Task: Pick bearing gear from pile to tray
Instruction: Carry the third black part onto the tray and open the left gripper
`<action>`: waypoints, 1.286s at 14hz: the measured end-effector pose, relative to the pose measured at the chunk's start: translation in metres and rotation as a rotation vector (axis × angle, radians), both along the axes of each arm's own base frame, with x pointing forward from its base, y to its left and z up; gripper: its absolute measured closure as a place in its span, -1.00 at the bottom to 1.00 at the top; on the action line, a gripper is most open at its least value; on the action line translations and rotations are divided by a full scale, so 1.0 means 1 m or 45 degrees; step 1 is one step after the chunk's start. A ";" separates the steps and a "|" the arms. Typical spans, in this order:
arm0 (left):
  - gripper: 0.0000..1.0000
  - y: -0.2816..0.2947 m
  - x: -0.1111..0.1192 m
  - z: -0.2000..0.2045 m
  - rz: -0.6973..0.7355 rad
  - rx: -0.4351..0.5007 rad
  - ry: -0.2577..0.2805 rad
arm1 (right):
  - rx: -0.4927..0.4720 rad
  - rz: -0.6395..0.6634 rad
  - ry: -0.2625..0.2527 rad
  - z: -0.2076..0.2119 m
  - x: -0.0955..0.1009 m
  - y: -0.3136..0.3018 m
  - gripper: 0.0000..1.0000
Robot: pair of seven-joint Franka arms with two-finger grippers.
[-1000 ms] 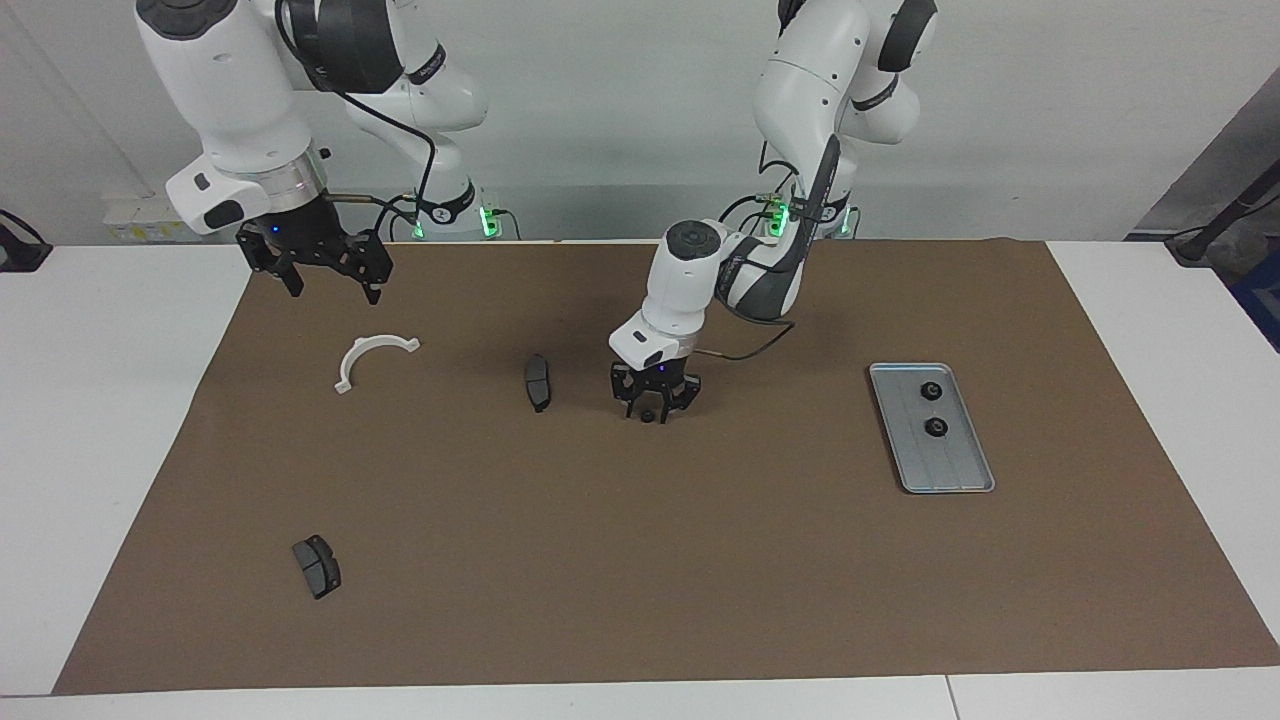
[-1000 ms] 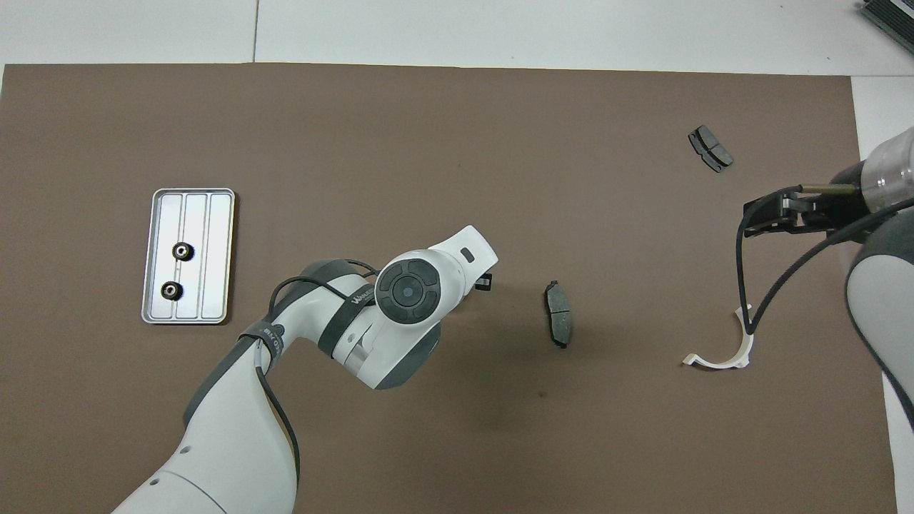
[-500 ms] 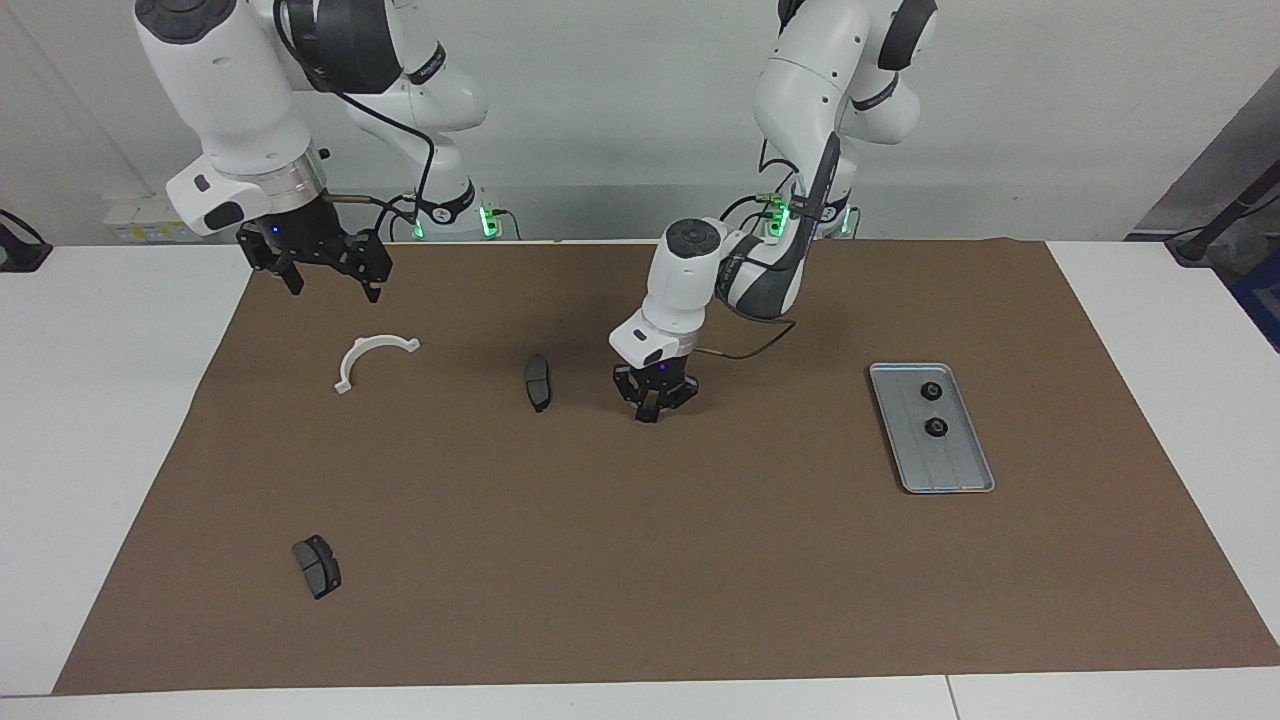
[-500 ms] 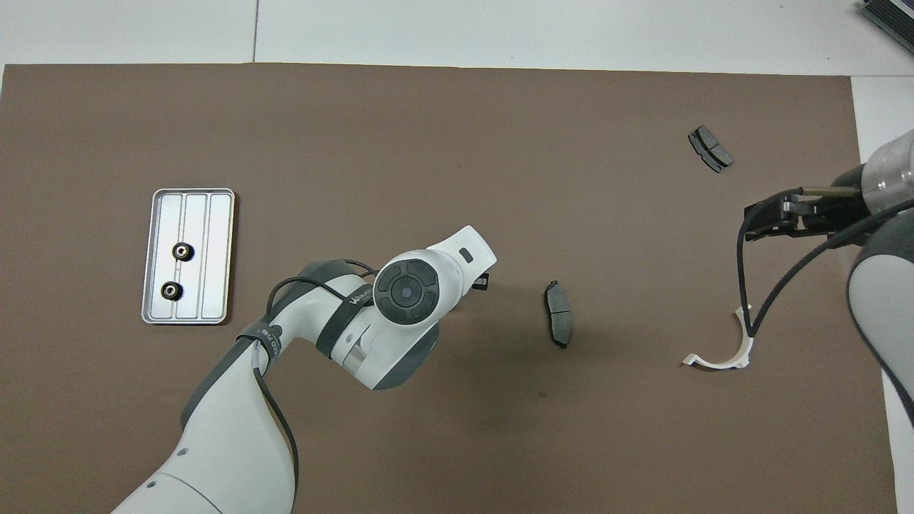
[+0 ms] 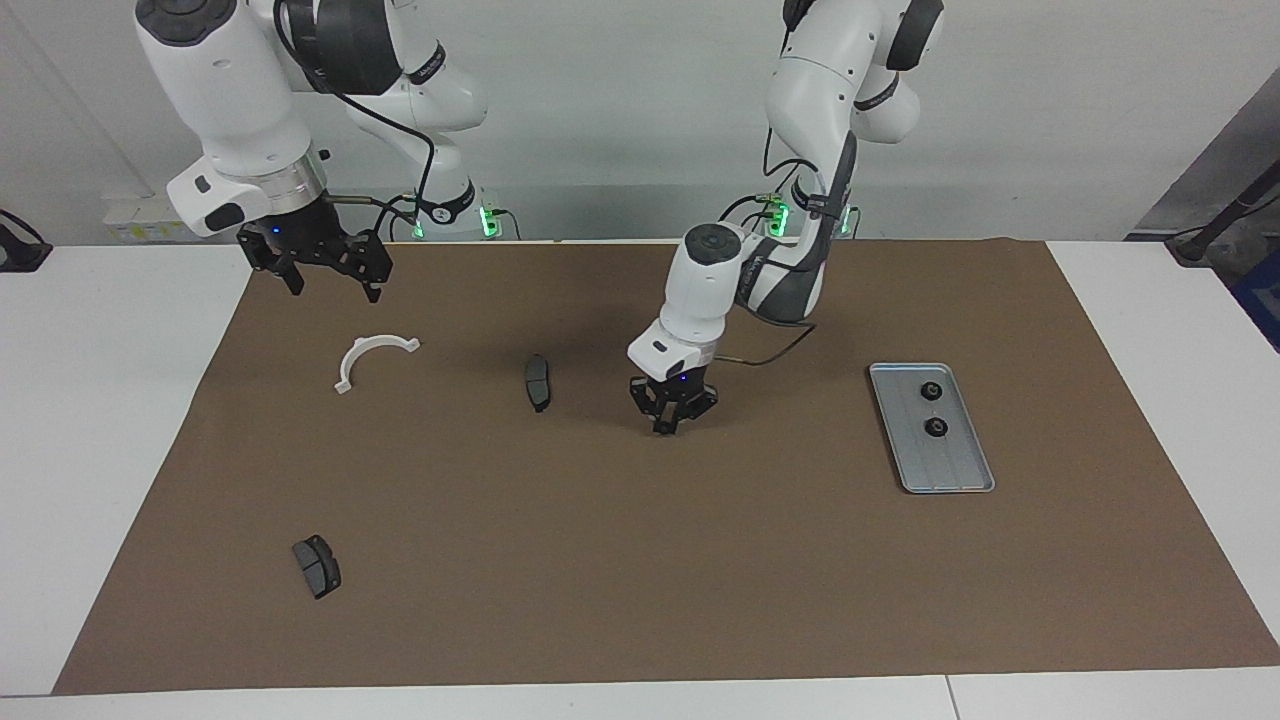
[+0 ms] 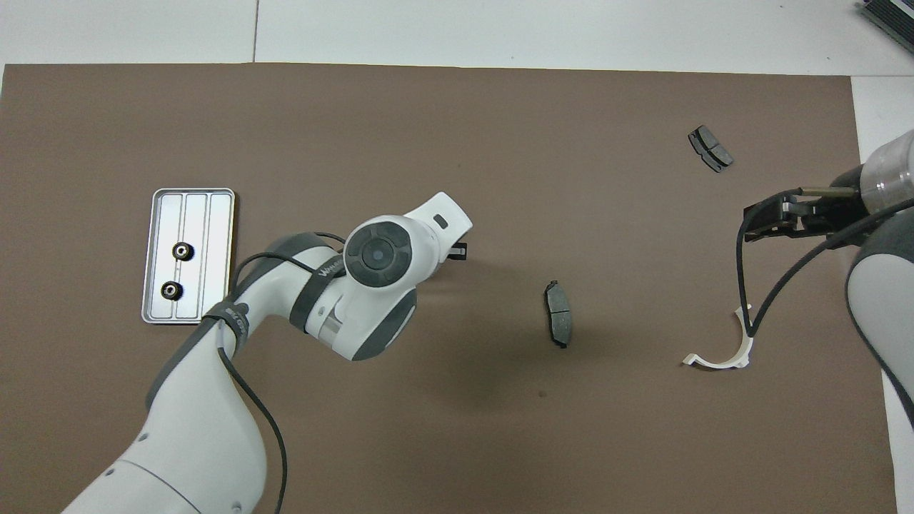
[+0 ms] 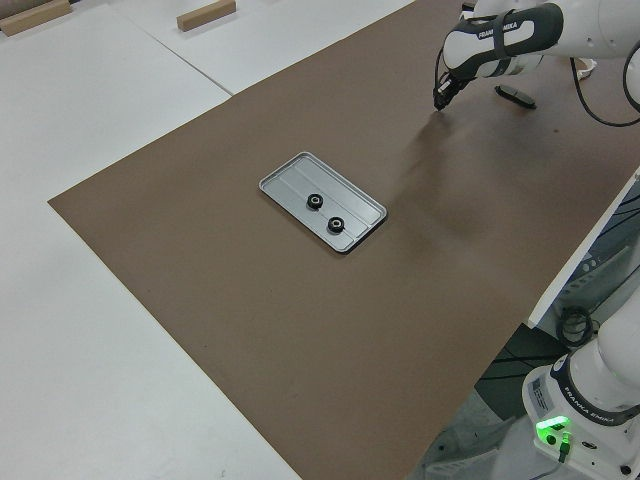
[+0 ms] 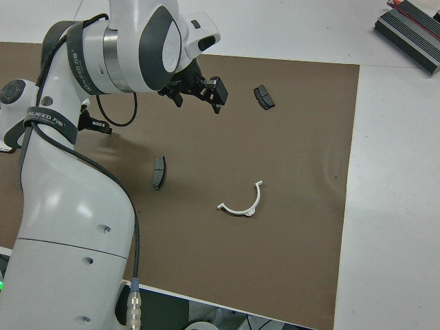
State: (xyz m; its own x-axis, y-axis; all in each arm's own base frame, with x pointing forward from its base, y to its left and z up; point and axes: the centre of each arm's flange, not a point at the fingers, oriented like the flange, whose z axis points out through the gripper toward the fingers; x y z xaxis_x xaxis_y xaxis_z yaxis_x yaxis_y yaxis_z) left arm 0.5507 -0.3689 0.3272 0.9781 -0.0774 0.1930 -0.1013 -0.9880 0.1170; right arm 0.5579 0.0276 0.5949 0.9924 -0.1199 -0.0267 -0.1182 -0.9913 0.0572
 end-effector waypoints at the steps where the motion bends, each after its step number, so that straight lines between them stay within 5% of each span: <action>1: 0.52 0.027 0.023 0.012 0.048 0.013 0.007 | 0.004 0.000 0.000 0.000 0.000 0.000 -1.00; 4: 0.52 0.129 0.073 0.036 0.069 0.072 0.020 | 0.009 -0.001 0.001 0.000 0.000 0.001 -1.00; 7: 0.52 0.218 0.094 0.046 0.051 0.116 0.034 | 0.012 -0.001 0.001 0.000 0.000 0.001 -1.00; 15: 0.52 0.347 0.089 0.019 -0.140 0.186 0.103 | 0.012 -0.001 0.001 0.000 0.000 0.001 -1.00; 18: 0.30 0.353 0.088 0.022 -0.151 0.186 0.099 | 0.012 -0.001 0.001 0.000 0.000 0.001 -1.00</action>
State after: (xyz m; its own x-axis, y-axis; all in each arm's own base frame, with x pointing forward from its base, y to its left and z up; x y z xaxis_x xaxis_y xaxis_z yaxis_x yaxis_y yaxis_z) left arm 0.6383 -0.0155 0.3493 0.9719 -0.2149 0.0959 -0.2145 -0.9766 -0.0146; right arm 0.5578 0.0286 0.5948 0.9923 -0.1202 -0.0285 -0.1188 -0.9918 0.0480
